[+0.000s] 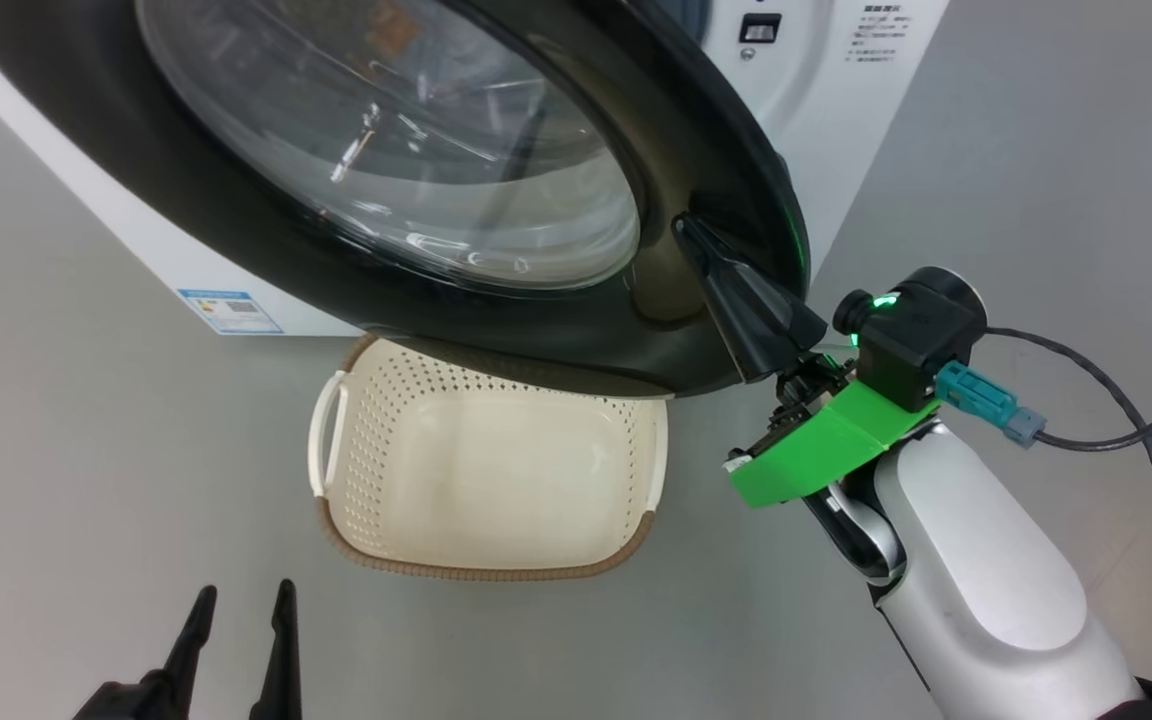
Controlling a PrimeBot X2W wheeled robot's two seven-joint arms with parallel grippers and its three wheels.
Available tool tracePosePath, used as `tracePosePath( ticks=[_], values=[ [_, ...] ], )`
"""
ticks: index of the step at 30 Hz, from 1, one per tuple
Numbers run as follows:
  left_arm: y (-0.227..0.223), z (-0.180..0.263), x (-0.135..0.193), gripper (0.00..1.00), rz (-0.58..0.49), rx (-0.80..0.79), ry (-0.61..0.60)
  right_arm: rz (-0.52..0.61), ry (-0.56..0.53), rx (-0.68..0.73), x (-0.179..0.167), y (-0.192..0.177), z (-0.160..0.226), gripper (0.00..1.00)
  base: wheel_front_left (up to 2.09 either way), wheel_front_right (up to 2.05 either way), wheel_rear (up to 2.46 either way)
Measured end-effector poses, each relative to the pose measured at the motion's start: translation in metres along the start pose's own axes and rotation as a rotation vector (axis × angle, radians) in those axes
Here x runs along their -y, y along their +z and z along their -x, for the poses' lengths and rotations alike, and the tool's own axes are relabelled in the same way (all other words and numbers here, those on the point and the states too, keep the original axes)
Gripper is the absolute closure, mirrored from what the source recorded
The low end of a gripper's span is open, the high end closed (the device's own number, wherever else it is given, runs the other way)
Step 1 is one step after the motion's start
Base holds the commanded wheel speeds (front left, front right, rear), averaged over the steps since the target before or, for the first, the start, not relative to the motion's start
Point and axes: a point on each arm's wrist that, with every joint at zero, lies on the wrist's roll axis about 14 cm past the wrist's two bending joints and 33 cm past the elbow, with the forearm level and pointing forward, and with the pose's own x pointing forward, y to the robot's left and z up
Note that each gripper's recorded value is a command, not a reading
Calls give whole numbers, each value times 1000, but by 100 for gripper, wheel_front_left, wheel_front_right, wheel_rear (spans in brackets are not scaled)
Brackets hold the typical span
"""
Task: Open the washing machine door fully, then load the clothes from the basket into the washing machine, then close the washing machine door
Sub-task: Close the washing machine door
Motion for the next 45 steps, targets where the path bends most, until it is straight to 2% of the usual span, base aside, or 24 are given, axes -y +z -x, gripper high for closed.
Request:
tracePosePath(
  ticks=[8, 35, 45],
  values=[
    [-10, -7, 8, 0, -4, -32, -32, 15, -23, -11, 13, -4, 2, 100, 0, 0, 0],
    [-29, -33, 13, 0, -9, -83, -55, 87, -53, 4, 57, -12, -26, 100, 0, 0, 0],
    [-37, -31, 5, 0, -12, -110, -32, 153, -11, -9, 62, -20, -42, 100, 0, 0, 0]
  ],
)
